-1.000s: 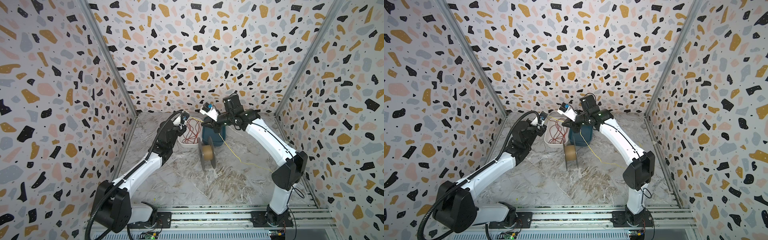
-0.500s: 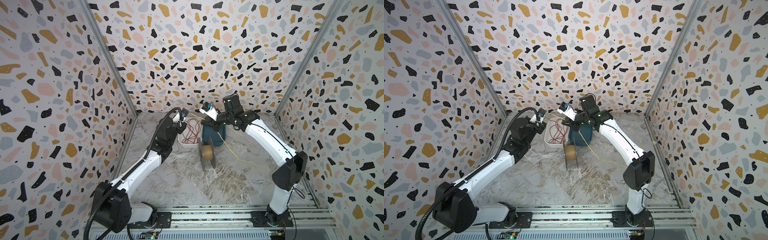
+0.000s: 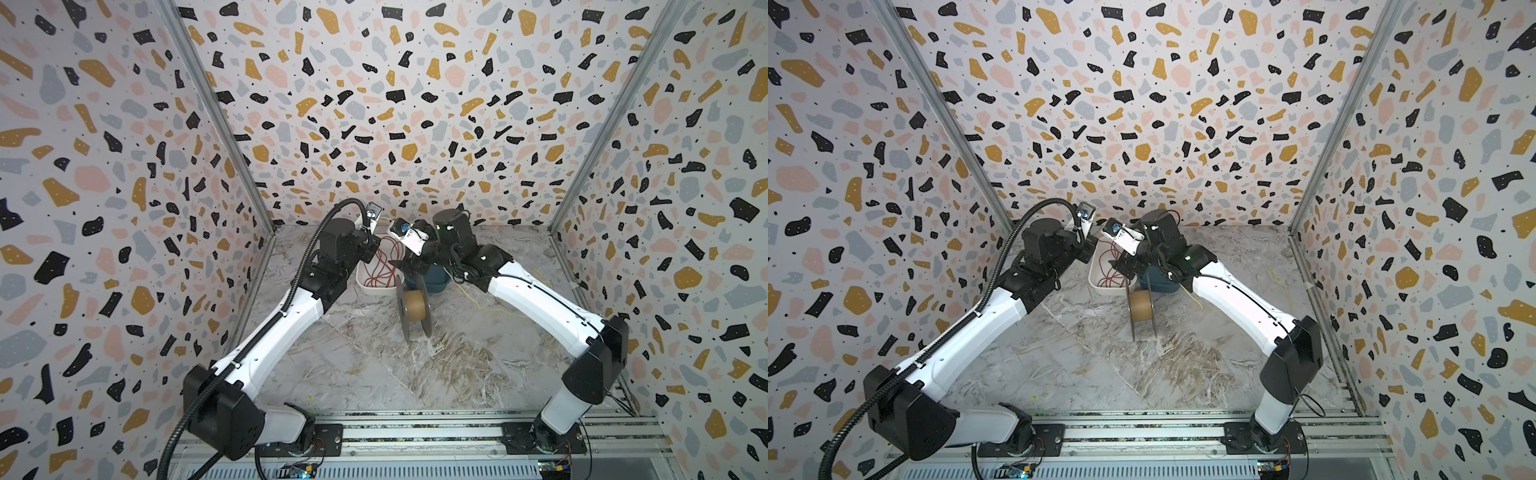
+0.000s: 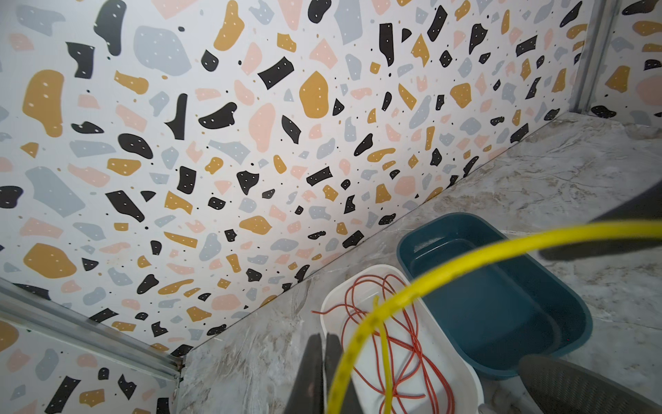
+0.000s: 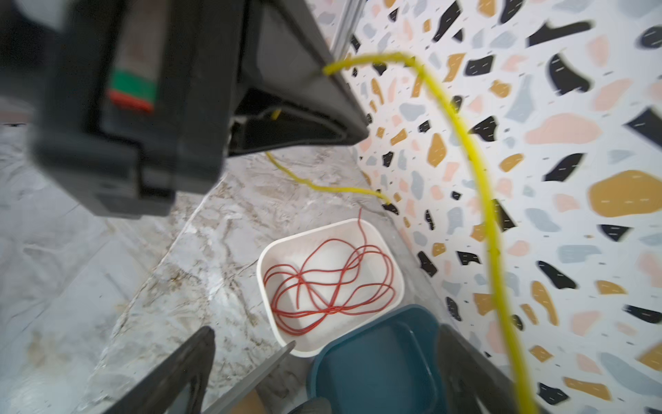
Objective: Wrap the cables
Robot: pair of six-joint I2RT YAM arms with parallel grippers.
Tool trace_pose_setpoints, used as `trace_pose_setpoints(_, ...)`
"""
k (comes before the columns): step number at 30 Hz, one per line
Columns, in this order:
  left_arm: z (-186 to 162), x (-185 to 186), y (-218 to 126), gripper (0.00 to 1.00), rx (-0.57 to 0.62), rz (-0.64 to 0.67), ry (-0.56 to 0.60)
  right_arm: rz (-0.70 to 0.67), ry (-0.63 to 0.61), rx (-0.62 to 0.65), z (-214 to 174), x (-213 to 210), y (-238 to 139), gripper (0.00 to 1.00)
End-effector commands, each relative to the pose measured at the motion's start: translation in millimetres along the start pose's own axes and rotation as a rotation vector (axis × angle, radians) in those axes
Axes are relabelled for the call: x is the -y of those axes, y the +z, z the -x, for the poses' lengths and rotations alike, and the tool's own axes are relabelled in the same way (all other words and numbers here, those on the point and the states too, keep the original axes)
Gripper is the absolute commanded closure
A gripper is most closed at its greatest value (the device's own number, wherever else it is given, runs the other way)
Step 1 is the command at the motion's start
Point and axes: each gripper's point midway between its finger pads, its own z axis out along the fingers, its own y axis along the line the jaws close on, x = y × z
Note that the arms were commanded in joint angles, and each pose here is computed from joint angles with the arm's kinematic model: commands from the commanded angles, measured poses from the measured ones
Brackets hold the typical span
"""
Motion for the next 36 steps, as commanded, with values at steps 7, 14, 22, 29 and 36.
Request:
trace_pose_setpoints(7, 20.7, 4.2, -15.3, 1.00, -0.037, -0.069, -0.106, -0.276, -0.129, 0.242, 64.3, 40.8, -57.7, 0.12)
trace_pose_setpoints(14, 15.5, 7.7, -19.3, 1.00, -0.071, -0.094, -0.077, -0.296, -0.220, 0.278, 80.5, 39.6, -50.7, 0.24)
trace_pose_setpoints(22, 13.6, 8.5, -18.1, 1.00, -0.084, -0.097, -0.080, -0.231, -0.267, 0.240, 83.9, 31.8, -21.5, 0.48)
trace_pose_setpoints(29, 12.5, 7.9, -18.6, 1.00, -0.093, -0.094, -0.080, -0.212, -0.274, 0.182, 71.5, 30.9, 1.7, 0.66)
trace_pose_setpoints(36, 9.4, 6.4, -16.4, 1.00, -0.113, -0.084, -0.068, -0.213, -0.272, 0.144, 60.2, 30.4, 10.7, 0.88)
